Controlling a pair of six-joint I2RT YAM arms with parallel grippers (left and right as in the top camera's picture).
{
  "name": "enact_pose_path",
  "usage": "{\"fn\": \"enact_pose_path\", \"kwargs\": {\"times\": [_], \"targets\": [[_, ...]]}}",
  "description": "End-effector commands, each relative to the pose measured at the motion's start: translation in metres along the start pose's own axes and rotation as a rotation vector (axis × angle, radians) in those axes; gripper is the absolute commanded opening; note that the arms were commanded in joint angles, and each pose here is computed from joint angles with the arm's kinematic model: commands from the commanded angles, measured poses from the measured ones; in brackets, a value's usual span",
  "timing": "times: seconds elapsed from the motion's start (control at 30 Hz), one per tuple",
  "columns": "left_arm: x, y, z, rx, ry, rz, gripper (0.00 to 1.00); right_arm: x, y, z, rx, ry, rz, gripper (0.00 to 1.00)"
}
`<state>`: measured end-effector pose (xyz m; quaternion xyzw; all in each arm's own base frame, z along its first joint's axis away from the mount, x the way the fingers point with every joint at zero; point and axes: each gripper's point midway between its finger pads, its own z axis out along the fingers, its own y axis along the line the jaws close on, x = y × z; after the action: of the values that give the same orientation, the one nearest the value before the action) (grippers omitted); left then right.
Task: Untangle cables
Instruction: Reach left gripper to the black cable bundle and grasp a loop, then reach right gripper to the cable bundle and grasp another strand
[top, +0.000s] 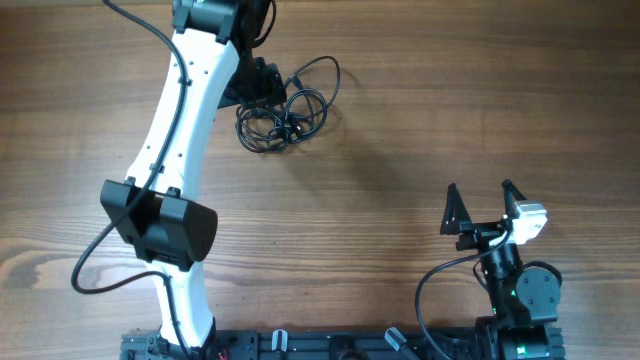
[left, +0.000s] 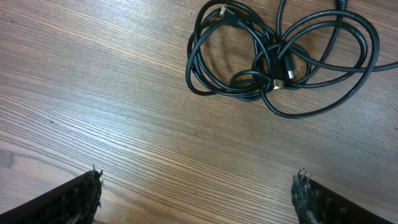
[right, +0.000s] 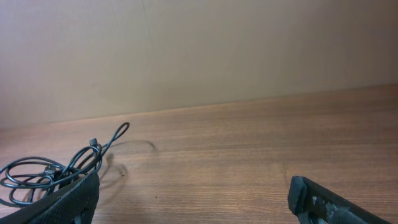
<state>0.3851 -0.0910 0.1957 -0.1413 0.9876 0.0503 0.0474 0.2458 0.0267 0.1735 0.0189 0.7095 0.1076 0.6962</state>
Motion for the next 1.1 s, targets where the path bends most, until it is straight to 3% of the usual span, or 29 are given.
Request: {"fn": "enact_pose_path", "kwargs": {"times": [0.0,0.43,0.63,0.77,1.07], "targets": [[0.0,0.003,-0.004,-0.009,-0.014,-0.029,1.0,-0.001,0.001,0.0,-0.01,-0.006,0.006,1.0],[0.0,0.003,-0.004,-0.009,-0.015,-0.03,1.0,-0.001,0.003,0.0,-0.016,-0.005,0.014,1.0],[0.0,0.003,-0.004,-0.009,-0.015,-0.03,1.0,-0.005,0.007,-0.001,-0.041,-0.014,0.314,1.0],[0.0,0.003,-0.004,-0.009,-0.015,-0.03,1.0,-0.001,0.035,-0.004,-0.202,0.043,0.291,1.0],[0.0,0.003,-0.004,-0.009,-0.015,-0.03,1.0,-0.067,0.072,-0.015,-0.329,0.116,0.292,1.0]]}}
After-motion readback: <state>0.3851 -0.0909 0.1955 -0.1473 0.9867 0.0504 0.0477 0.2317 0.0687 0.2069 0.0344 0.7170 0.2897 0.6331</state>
